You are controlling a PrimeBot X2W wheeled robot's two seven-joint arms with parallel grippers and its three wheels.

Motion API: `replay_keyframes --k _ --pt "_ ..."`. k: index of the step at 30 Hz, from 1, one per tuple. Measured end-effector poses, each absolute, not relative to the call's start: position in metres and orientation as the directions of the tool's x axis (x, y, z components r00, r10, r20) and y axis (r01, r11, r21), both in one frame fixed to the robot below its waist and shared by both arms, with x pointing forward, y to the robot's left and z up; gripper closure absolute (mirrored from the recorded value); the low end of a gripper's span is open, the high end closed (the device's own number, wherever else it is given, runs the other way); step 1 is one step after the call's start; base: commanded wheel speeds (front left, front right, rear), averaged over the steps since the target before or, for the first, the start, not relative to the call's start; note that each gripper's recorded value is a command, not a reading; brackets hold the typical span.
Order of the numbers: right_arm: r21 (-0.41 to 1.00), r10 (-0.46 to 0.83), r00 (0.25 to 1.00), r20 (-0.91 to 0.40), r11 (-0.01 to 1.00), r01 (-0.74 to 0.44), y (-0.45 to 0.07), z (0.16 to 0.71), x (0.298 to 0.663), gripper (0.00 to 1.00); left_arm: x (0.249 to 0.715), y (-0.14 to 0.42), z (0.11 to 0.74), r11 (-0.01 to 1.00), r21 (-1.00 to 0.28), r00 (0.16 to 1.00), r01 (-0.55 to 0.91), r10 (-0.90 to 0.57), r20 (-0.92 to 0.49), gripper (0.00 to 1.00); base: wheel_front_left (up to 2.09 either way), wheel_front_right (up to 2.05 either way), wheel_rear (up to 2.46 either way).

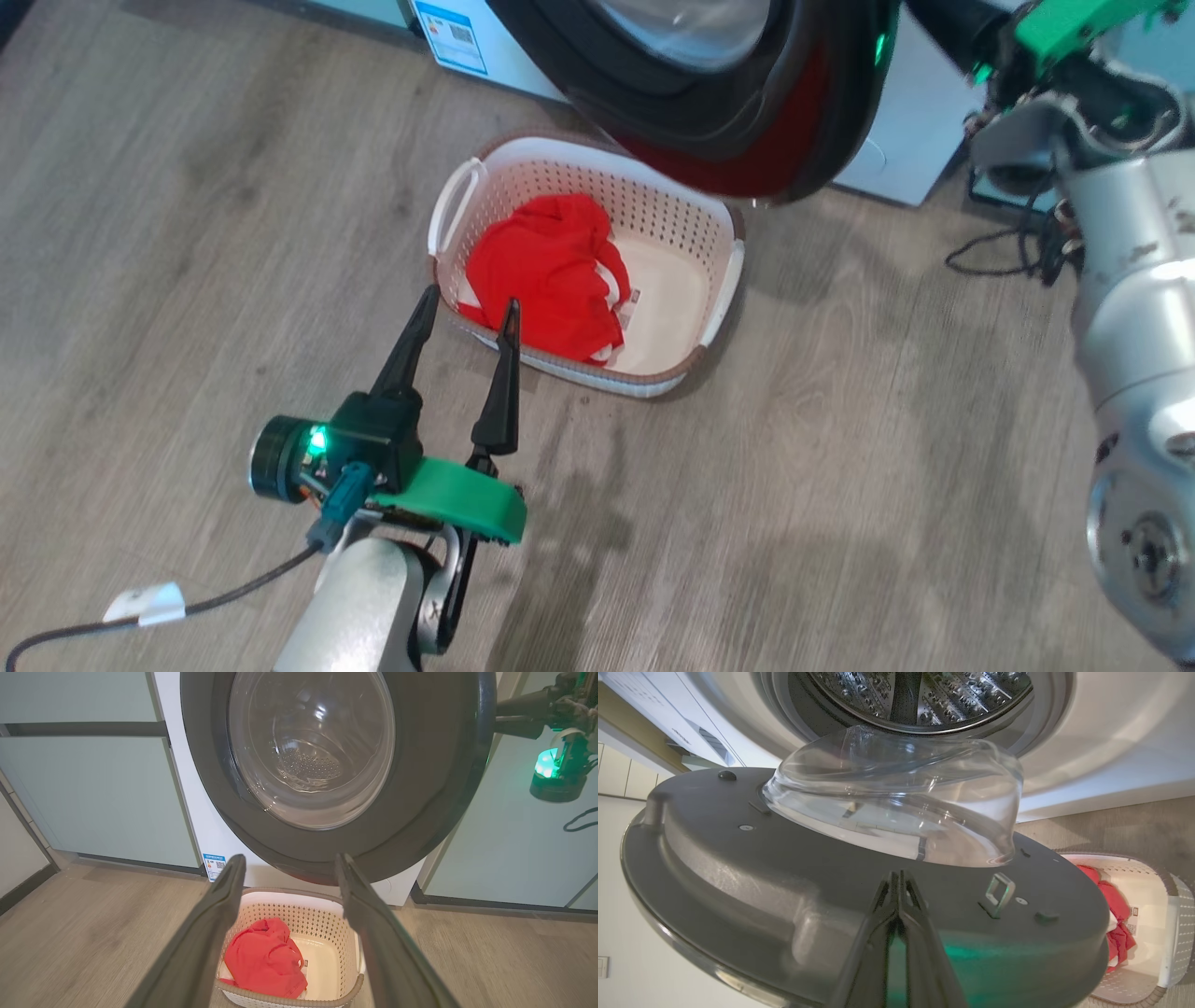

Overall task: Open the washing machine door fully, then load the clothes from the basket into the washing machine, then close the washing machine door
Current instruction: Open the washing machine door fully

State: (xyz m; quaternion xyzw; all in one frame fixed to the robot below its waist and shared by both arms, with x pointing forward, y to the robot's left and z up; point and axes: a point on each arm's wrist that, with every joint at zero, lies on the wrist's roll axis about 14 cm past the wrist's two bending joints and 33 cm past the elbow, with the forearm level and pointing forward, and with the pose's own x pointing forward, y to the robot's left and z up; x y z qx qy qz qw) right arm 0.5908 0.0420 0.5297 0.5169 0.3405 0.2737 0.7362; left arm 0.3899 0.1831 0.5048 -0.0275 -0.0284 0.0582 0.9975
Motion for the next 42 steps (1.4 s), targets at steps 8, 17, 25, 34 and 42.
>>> replay_keyframes --k 8,17,25,34,42 --pt "0.961 0.813 0.542 -0.210 0.273 -0.036 0.064 0.530 0.555 1.00 0.368 0.195 0.516 0.987 -0.046 0.984 -0.155 0.158 0.082 0.00 0.00 0.00 0.00" --pt "0.967 0.865 0.461 -0.199 0.251 -0.053 0.088 0.535 0.525 1.00 0.343 0.212 0.519 0.974 -0.047 0.971 -0.220 0.224 0.088 0.00 0.00 0.00 0.00" --pt "0.976 0.931 0.323 -0.168 0.203 -0.080 0.126 0.538 0.490 1.00 0.332 0.224 0.525 0.965 -0.046 0.960 -0.257 0.261 0.105 0.00 0.00 0.00 0.00" --pt "0.985 0.972 0.197 -0.131 0.151 -0.089 0.163 0.542 0.450 1.00 0.316 0.231 0.521 0.955 -0.042 0.950 -0.295 0.297 0.094 0.00 0.00 0.00 0.00" --pt "0.989 0.983 0.153 -0.105 0.119 -0.083 0.188 0.546 0.429 1.00 0.307 0.240 0.522 0.945 -0.041 0.939 -0.326 0.328 0.098 0.00 0.00 0.00 0.00"
